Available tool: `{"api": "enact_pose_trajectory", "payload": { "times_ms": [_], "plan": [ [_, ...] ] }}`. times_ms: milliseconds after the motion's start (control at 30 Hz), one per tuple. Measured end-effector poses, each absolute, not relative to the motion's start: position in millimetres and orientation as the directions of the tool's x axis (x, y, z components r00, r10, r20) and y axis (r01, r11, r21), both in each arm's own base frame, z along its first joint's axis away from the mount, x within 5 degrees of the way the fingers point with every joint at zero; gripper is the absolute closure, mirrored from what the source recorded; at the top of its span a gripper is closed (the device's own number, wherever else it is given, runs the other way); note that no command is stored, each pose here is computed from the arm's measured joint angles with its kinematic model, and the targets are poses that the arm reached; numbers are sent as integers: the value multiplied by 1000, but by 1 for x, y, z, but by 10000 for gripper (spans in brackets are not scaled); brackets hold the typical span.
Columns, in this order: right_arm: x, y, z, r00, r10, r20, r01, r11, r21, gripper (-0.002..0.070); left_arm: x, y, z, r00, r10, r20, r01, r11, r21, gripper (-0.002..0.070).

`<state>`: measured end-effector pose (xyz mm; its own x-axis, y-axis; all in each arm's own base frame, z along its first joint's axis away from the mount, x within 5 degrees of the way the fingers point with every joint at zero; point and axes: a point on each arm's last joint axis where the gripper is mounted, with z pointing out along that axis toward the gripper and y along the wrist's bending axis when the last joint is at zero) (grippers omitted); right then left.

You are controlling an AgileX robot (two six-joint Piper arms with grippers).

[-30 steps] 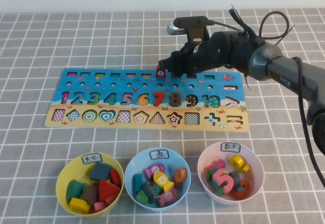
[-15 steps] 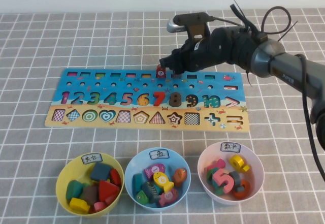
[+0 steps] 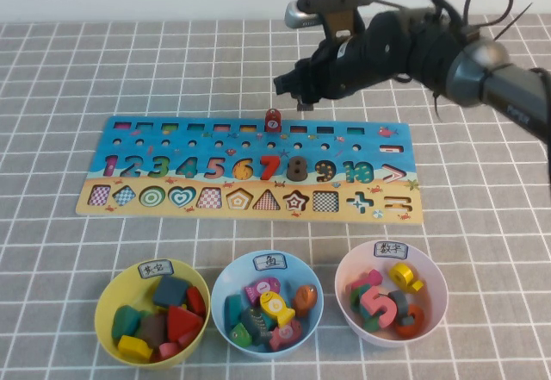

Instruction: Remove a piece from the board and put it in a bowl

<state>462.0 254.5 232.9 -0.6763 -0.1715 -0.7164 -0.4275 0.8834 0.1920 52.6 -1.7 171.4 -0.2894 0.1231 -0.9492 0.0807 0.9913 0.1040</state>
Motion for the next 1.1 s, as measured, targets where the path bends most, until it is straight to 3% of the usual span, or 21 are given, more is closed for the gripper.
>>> {"api": "enact_pose_trajectory", "payload": {
  "times_ms": [500, 800, 1100],
  "plan": [
    [381, 231, 310, -683, -264, -681, -483, 862, 150, 462, 53, -2, 171, -289, 123, -949, 81, 991, 104, 679],
    [299, 212, 316, -718, -332, -611, -526, 834, 165, 462, 53, -2, 171, -289, 123, -949, 81, 991, 104, 680],
    [252, 221, 315, -806, -402, -435, -530, 818, 225, 462, 53, -2, 171, -289, 123, -949, 81, 991, 104, 680]
  ]
}}
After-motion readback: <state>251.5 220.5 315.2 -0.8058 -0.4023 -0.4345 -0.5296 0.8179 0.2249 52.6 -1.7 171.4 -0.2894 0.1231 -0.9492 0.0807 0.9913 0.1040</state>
